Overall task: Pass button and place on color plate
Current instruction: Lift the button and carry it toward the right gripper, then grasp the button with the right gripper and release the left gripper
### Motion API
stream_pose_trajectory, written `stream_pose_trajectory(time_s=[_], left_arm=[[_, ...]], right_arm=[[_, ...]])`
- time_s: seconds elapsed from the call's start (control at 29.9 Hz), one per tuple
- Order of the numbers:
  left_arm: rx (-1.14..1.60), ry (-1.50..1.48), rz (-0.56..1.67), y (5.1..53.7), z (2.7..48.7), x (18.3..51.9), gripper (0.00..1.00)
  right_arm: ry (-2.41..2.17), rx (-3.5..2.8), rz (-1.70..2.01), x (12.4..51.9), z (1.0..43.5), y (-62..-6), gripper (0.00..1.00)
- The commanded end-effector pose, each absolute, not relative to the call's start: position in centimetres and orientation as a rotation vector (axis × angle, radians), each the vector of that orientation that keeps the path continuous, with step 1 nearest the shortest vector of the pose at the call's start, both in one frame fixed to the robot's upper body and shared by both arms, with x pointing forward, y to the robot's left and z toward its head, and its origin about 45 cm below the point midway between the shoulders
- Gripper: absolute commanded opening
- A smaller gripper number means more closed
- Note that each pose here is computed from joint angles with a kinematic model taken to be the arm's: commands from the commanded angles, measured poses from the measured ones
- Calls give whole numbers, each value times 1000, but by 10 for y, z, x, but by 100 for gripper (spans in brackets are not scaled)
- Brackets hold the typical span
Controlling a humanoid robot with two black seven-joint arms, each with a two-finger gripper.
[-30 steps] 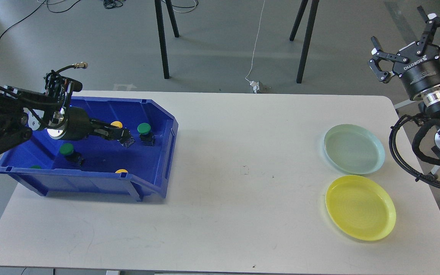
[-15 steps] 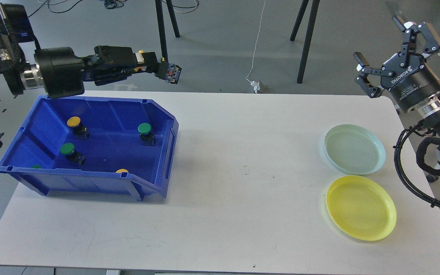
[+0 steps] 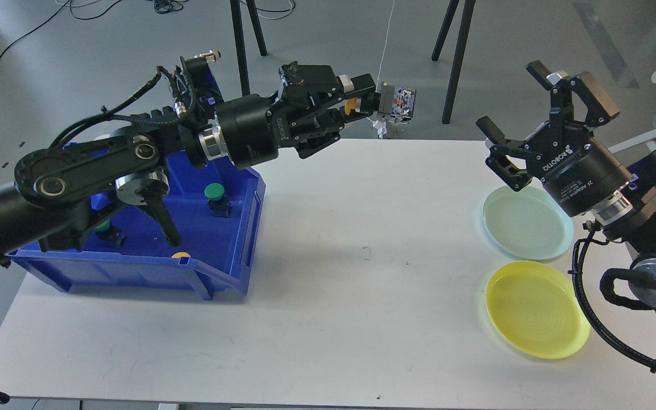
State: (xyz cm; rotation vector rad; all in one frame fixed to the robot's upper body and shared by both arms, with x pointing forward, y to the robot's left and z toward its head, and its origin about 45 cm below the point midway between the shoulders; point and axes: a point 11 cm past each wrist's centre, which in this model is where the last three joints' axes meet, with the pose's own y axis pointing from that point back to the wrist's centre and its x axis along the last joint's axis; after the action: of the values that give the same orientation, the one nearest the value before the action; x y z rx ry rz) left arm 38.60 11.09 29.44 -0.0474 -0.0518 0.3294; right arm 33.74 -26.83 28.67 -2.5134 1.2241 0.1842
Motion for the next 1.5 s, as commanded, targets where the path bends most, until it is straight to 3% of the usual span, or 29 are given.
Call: stream_pose_trajectory(time_s=[0.0, 0.27, 0.9, 1.1, 1.47], left_arm=[[-48, -44, 330, 108, 291, 386, 9], [-47, -45, 333, 108, 291, 387, 9], [-47, -45, 334, 108, 291, 388, 9], [-45, -46, 337, 109, 291, 388, 9], [-45, -46, 338, 110, 291, 389, 9]], right_arm=[[1174, -2494, 230, 336, 280, -249, 99], [1042, -2577, 246, 337, 276, -207, 99], [957, -2670, 201, 345, 280, -181, 94], [964, -2678, 181, 345, 281, -184, 69], [977, -2707, 130, 344, 278, -182, 46]])
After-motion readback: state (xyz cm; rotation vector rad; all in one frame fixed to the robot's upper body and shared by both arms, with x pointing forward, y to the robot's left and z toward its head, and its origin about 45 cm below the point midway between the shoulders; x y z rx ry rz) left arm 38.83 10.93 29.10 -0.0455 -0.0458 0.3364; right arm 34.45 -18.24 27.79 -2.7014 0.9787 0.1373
